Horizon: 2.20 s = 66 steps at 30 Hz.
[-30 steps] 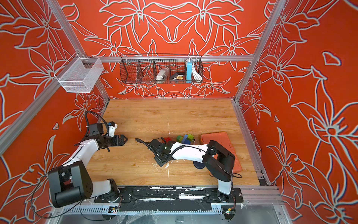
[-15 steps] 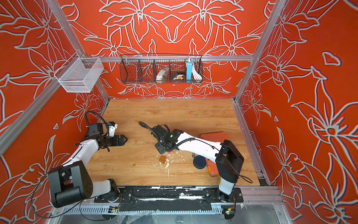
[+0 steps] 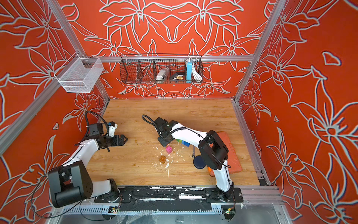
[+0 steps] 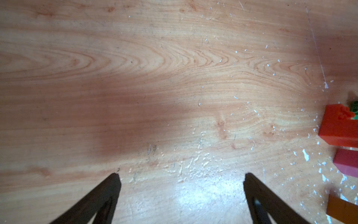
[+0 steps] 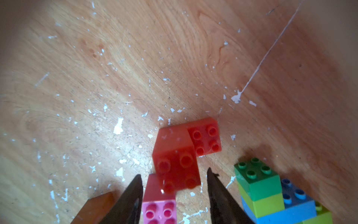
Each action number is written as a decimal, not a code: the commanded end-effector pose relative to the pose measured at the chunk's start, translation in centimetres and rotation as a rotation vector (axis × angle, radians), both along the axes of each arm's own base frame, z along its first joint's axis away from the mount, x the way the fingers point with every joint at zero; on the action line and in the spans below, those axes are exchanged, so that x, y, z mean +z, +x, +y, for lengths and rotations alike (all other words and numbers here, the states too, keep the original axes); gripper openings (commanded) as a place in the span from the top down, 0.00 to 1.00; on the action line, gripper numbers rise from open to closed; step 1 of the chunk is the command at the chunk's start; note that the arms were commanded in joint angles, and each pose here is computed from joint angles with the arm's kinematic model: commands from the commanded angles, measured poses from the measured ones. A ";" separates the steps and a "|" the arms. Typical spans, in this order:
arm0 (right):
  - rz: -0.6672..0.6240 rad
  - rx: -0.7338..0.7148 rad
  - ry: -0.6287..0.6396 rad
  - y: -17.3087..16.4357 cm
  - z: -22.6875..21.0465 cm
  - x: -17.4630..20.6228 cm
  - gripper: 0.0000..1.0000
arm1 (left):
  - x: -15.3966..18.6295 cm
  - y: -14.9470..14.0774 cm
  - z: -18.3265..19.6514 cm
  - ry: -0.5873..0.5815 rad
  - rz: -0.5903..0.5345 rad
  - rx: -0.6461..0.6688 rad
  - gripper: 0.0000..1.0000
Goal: Assemble the letter h with lego
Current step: Pick up the lego brick from the center of the board, then assemble the lego brick with the lego brick.
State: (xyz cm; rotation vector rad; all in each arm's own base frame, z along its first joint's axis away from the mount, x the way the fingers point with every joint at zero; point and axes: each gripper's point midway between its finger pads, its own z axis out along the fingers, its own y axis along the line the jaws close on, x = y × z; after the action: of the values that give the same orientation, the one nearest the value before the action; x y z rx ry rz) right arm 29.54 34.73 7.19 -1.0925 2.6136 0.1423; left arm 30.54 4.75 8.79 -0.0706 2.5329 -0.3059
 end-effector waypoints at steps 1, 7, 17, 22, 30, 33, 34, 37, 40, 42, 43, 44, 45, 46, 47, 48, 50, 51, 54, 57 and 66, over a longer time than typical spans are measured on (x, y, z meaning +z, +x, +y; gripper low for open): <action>0.038 0.045 -0.010 0.3 0.4 -1.0 0.51 | -0.2 -0.2 -0.2 -0.007 0.008 -0.013 0.01; 0.023 0.055 -0.023 1.1 0.8 -1.5 0.63 | -0.2 -0.2 -0.2 -0.009 0.006 -0.016 0.01; 0.007 0.013 0.041 0.4 0.4 4.2 0.73 | -0.2 -0.3 -0.2 -0.008 0.006 -0.016 0.01; 0.024 0.006 0.094 -1.7 -0.9 7.3 0.73 | -0.2 -0.2 -0.2 -0.010 0.010 -0.017 0.01; 0.072 -0.054 0.118 -3.5 -2.1 6.8 0.73 | -0.2 -0.3 -0.3 -0.010 0.008 -0.019 0.01; 0.079 -0.052 0.083 -3.7 -2.7 5.9 0.74 | -0.1 -0.2 -0.4 -0.013 0.005 -0.022 0.01; 0.087 -0.051 0.079 -3.8 -2.7 5.6 0.74 | -0.1 -0.2 -0.4 -0.012 0.007 -0.023 0.01; 0.107 -0.056 0.080 -4.2 -2.7 5.0 0.74 | -0.1 -0.3 -0.3 -0.010 0.005 -0.022 0.01; 0.108 -0.038 0.081 -4.8 -2.5 4.4 0.74 | -0.2 -0.2 -0.3 -0.012 0.008 -0.022 0.01; 0.101 -0.004 0.084 -5.1 -2.1 4.0 0.74 | -0.2 -0.3 -0.3 -0.010 0.010 -0.021 0.01; 0.094 0.019 0.083 -5.1 -2.0 3.7 0.74 | -0.2 -0.3 -0.3 -0.010 0.008 -0.021 0.01; 0.086 0.023 0.074 -4.9 -2.1 3.3 0.74 | -0.2 -0.3 -0.3 -0.010 0.006 -0.021 0.01; 0.079 0.019 0.056 -4.8 -2.3 3.0 0.74 | -0.1 -0.2 -0.3 -0.012 0.004 -0.022 0.01; 0.081 0.020 0.037 -4.7 -2.5 2.8 0.75 | -0.1 -0.3 -0.3 -0.011 0.005 -0.023 0.01; 0.082 0.021 0.027 -4.7 -2.6 2.7 0.75 | -0.1 -0.2 -0.3 -0.012 0.007 -0.022 0.01; 0.078 0.019 0.020 -4.6 -2.6 2.6 0.75 | -0.2 -0.3 -0.3 -0.011 0.009 -0.020 0.01; 0.078 0.019 0.023 -4.5 -2.6 2.6 0.75 | 0.0 -0.3 -0.4 -0.011 0.001 -0.024 0.01; 0.080 0.021 0.025 -4.5 -2.5 2.6 0.75 | -0.1 -0.3 -0.5 -0.013 0.000 -0.026 0.01; 0.092 0.022 0.019 -4.7 -2.6 2.3 0.75 | 0.0 -0.3 -0.5 -0.014 0.003 -0.029 0.01; 0.103 0.028 0.001 -4.9 -2.8 1.7 0.75 | -0.1 -0.3 -0.4 -0.013 0.003 -0.026 0.01; 0.133 0.044 -0.014 -5.3 -2.7 0.7 0.75 | -0.1 -0.3 -0.4 -0.015 0.005 -0.027 0.01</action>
State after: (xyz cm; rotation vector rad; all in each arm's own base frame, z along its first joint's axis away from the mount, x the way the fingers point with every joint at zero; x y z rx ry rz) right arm 24.76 32.31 9.13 -1.1452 2.6781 0.2427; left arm 30.54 4.63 8.82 -0.0497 2.5307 -0.3089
